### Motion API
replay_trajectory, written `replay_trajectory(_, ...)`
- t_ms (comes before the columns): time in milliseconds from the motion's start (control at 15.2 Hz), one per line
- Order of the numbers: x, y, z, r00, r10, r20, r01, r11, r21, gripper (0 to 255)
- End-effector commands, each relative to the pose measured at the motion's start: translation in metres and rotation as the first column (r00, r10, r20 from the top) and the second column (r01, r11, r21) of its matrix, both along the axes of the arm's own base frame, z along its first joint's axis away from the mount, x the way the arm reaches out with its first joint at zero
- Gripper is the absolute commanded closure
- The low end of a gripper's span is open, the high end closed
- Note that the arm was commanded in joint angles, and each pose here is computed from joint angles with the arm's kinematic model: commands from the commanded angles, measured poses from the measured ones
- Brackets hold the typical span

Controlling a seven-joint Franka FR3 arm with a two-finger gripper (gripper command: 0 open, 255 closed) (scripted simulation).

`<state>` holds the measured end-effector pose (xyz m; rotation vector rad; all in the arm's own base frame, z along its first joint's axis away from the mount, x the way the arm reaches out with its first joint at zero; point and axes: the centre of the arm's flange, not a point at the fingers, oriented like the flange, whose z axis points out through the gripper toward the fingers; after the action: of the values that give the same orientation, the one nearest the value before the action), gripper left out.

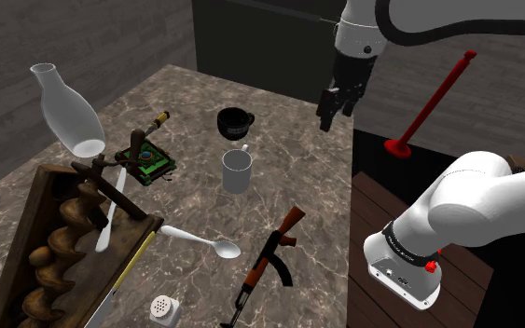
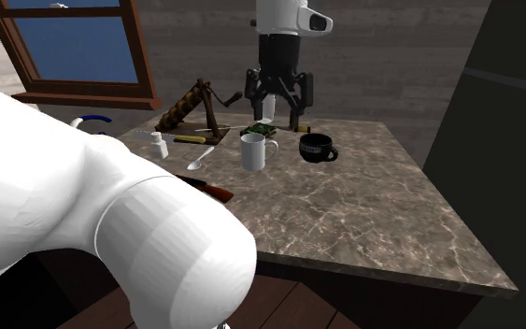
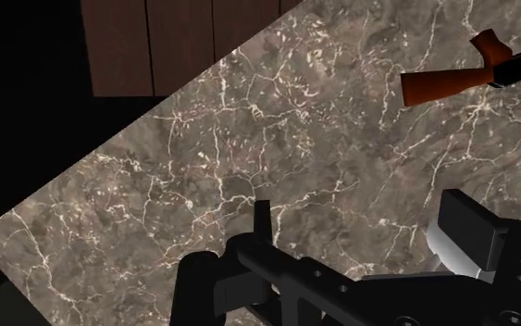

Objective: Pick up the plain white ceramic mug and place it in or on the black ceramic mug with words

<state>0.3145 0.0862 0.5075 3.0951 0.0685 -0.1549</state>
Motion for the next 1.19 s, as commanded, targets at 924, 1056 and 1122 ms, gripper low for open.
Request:
replay_trajectory(924,0.07,0.169,-0.09,0.987,-0.097,0.128,0.096,0.995,0.011,0)
replay_trajectory(1056,0.081,0.189,-0.1,0.984,-0.109,0.144,0.108,0.994,0.014,0)
replay_trajectory(1122,0.086,0.2,-0.106,0.982,-0.115,0.152,0.114,0.993,0.015,0)
